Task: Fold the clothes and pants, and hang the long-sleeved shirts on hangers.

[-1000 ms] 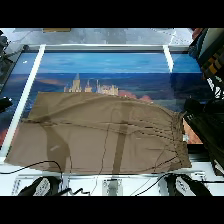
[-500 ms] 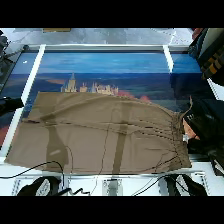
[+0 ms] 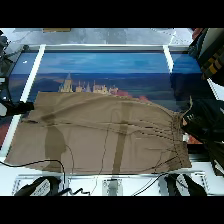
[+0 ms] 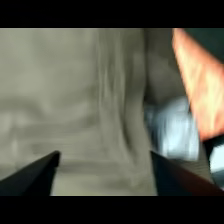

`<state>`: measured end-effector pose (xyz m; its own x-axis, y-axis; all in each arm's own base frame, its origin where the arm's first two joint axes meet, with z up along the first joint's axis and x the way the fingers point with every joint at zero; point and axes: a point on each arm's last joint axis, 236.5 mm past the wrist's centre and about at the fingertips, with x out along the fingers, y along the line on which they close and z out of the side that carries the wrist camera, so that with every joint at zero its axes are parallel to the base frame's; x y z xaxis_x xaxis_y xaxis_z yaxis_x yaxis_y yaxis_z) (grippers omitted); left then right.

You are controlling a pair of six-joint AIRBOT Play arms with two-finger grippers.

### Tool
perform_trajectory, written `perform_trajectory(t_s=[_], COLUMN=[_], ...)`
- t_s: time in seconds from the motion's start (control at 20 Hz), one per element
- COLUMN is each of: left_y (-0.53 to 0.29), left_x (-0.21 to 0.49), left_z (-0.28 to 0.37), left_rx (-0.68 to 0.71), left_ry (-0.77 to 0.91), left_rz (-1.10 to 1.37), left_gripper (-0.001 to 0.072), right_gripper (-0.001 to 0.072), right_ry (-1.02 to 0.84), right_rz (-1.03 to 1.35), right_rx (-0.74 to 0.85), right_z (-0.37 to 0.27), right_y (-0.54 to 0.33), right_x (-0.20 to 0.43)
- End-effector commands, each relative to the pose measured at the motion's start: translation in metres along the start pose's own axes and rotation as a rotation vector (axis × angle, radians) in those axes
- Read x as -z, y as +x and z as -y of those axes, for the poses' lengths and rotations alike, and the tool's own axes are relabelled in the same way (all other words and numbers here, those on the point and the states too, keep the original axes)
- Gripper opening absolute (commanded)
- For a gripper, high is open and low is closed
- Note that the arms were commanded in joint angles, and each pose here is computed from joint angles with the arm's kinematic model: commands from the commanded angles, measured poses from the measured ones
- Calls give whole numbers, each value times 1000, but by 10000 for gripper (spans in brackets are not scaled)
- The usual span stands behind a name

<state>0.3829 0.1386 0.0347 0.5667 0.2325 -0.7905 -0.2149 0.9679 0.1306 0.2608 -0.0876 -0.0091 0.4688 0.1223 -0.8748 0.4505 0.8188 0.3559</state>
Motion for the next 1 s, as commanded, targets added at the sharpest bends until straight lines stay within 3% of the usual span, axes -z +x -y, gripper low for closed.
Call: perform_trajectory(t_s=[0.0, 0.3, 0.6, 0.65, 0.8, 0.9, 0.95], left_y=[19, 19, 19, 19, 19, 19, 19], left_x=[12, 12, 12, 12, 12, 11, 8], left_z=[2, 2, 2, 2, 1, -1, -1], left_rx=[7, 6, 6, 6, 0, -5, -7], left_ry=[5, 5, 5, 6, 12, 18, 18], left_rz=[-54, -52, -52, -51, -52, -48, -36], left_gripper=[21, 20, 21, 21, 20, 20, 21], right_gripper=[688, 689, 676, 643, 365, 53, 22], right_ry=[121, 184, 30, 8, -98, -147, -169], right_rz=[68, -110, -108, -96, -33, -3, 16], right_rx=[20, -11, -62, -62, -69, -86, -96], right_z=[22, 42, 6, -1, -29, -48, -59], right_y=[36, 105, 140, 144, 146, 142, 138], right_x=[-41, -43, -63, -67, -88, -102, -111])
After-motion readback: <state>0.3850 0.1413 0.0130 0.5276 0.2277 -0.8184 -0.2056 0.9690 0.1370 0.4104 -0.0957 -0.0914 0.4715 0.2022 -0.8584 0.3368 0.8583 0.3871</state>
